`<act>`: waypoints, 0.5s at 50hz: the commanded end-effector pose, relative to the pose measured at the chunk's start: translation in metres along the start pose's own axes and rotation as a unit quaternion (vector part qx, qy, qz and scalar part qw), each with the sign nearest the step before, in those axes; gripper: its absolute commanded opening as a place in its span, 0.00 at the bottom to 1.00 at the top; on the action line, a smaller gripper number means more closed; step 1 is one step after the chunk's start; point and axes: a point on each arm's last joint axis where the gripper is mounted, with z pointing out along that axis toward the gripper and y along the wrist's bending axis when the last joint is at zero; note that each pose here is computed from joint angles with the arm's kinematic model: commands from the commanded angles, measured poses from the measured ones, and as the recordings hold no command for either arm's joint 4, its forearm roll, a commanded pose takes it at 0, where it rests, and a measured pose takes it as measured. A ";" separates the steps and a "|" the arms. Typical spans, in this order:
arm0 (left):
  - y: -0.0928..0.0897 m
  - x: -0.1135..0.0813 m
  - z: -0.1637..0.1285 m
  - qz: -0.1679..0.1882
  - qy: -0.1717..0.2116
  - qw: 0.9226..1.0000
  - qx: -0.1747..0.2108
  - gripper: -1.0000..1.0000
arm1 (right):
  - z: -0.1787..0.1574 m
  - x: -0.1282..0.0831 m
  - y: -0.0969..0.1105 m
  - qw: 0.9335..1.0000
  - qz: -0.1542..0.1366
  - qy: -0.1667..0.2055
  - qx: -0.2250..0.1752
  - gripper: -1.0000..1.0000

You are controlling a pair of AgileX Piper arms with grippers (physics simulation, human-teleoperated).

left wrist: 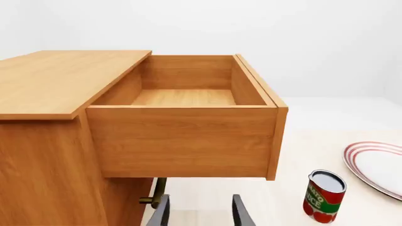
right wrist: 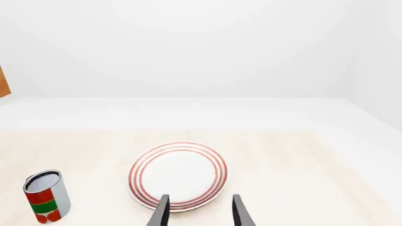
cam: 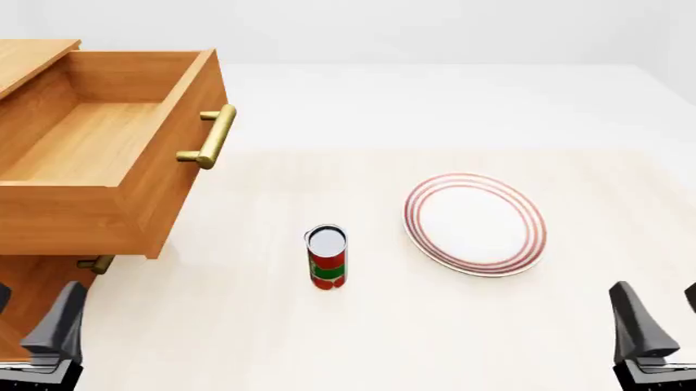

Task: Put the bowl in the top drawer of the cabinet.

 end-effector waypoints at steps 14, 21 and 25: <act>0.000 -0.001 0.000 0.004 0.000 1.000 0.001 1.00 | 0.000 0.000 0.000 1.000 0.000 0.000 0.000 1.00; 0.000 -0.001 0.000 0.002 0.002 1.000 0.004 1.00 | 0.000 -0.001 0.000 1.000 0.000 0.000 0.000 1.00; 0.000 0.000 0.000 0.002 0.003 1.000 0.004 1.00 | 0.000 -0.001 0.000 1.000 0.000 0.000 0.000 1.00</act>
